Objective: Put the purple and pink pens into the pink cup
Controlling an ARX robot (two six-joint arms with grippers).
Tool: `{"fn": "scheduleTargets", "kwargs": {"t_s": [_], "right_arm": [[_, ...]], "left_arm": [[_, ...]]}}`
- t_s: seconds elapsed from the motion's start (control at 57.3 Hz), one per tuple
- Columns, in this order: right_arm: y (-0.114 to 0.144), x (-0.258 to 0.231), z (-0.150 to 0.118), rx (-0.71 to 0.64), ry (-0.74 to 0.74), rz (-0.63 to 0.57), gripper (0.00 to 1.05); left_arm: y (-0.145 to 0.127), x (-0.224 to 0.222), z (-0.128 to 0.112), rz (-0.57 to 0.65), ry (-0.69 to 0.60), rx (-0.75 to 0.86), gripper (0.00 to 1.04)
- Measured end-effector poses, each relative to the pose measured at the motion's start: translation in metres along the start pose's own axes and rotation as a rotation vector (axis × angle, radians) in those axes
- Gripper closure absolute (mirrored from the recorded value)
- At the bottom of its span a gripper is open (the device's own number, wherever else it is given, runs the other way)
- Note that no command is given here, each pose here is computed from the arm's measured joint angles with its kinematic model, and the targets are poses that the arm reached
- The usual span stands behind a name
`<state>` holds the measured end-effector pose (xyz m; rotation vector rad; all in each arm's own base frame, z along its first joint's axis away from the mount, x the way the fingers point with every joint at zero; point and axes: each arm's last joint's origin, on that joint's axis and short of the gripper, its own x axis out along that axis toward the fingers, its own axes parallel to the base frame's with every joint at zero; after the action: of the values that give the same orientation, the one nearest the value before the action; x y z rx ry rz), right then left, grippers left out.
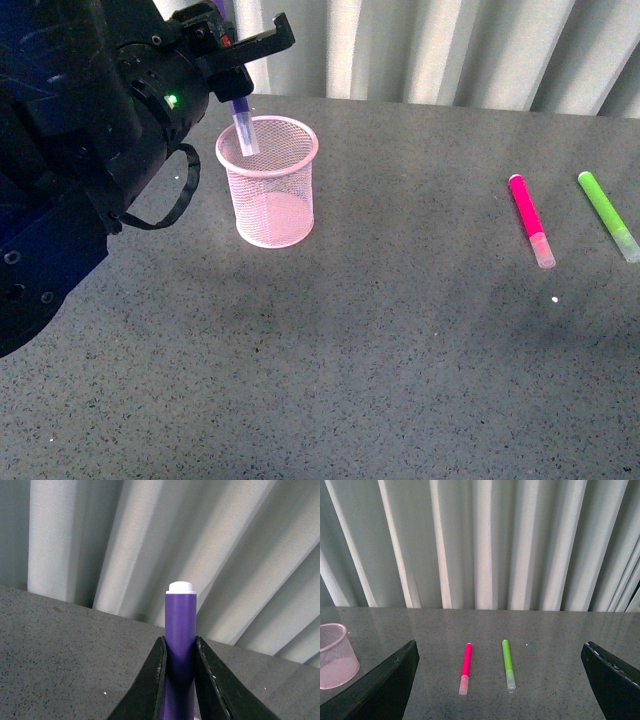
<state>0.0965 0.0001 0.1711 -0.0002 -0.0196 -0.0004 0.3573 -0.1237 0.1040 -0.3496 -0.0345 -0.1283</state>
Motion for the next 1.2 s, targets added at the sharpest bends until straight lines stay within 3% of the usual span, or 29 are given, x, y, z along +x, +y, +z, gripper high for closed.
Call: {"fn": "scheduleTargets", "kwargs": {"t_s": [0.279, 0.523, 0.785, 0.924, 1.081, 1.203], "right_arm": [[0.0, 0.0, 0.0, 0.0, 0.0, 0.0, 0.07], [0.0, 0.0, 0.0, 0.0, 0.0, 0.0, 0.07], [0.0, 0.0, 0.0, 0.0, 0.0, 0.0, 0.07], [0.0, 0.0, 0.0, 0.0, 0.0, 0.0, 0.07], [0.0, 0.0, 0.0, 0.0, 0.0, 0.0, 0.07], [0.0, 0.0, 0.0, 0.0, 0.0, 0.001, 0.07]], "left_arm": [[-0.005, 0.011, -0.013, 0.019, 0.035, 0.001, 0.91], [0.004, 0.009, -0.01, 0.034, 0.089, -0.003, 0.51], [0.019, -0.007, 0.024, 0.047, 0.173, 0.016, 0.07], [0.03, -0.026, 0.044, 0.065, 0.28, 0.093, 0.07], [0.047, -0.069, 0.064, 0.073, 0.514, 0.204, 0.07], [0.049, -0.082, 0.073, 0.077, 0.53, 0.234, 0.07]]}}
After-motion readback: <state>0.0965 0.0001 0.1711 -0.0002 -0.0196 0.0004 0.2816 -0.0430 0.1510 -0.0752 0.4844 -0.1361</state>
